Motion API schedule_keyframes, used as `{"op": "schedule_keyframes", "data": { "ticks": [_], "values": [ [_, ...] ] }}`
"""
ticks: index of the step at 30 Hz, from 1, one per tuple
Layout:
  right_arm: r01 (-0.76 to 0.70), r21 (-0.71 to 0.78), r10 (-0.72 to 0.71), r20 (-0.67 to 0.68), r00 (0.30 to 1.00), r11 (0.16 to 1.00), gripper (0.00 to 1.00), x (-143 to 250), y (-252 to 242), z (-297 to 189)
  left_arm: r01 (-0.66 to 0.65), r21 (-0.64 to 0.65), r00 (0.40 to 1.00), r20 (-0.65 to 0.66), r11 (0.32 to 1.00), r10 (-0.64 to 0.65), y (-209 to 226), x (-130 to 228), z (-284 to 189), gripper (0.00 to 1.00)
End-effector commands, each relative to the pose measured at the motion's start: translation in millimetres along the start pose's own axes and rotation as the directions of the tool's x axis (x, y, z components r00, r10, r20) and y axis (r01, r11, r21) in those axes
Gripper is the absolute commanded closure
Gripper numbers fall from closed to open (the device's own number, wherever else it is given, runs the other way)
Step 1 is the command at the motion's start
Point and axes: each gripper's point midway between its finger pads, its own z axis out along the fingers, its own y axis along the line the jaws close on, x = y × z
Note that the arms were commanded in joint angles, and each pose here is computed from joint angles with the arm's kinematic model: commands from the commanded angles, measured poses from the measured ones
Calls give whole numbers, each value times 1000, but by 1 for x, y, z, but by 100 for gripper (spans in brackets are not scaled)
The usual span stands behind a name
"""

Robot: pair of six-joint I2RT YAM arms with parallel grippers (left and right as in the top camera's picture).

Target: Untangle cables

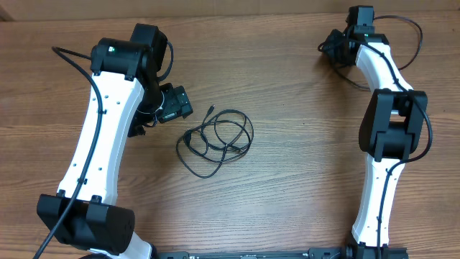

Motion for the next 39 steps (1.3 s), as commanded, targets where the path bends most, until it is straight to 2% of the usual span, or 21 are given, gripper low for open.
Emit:
{"op": "schedule_keyframes", "data": {
  "ticks": [1,3,9,11,12,13,15,18,26,32,39],
  "values": [
    [-50,-24,50,10,999,998,88,-4,6,2,0,5,1000,-11,1000,0,-3,3,2,0],
    [-87,-63,88,16,996,994,96,-12,13,-3,0,5,1000,-11,1000,0,-3,3,2,1],
    [-148,-273,172,67,983,951,96,-59,55,-41,0,5,1000,-11,1000,0,-3,3,2,1],
    [-139,-308,179,105,978,941,92,-77,66,-56,0,5,1000,-11,1000,0,-3,3,2,1],
    [-129,-322,177,126,976,938,83,-85,71,-63,0,5,1000,-11,1000,0,-3,3,2,0],
    [-119,-333,175,142,974,935,69,-91,75,-70,0,5,1000,-11,1000,0,-3,3,2,0],
    [-106,-349,172,162,972,931,15,-100,82,-81,0,5,1000,-11,1000,0,-3,3,2,1],
    [-104,-348,169,162,972,932,0,-101,83,-84,0,5,1000,-11,1000,0,-3,3,2,1],
    [-65,-253,96,111,989,965,0,-85,60,-85,0,5,1000,-11,1000,0,-3,3,2,1],
    [-159,-152,171,74,982,976,0,-91,6,-116,0,5,1000,-11,1000,0,-3,3,2,1],
    [-329,82,335,-79,939,941,0,-55,-92,-129,0,5,1000,-11,1000,0,-3,3,2,1]
  ]
}}
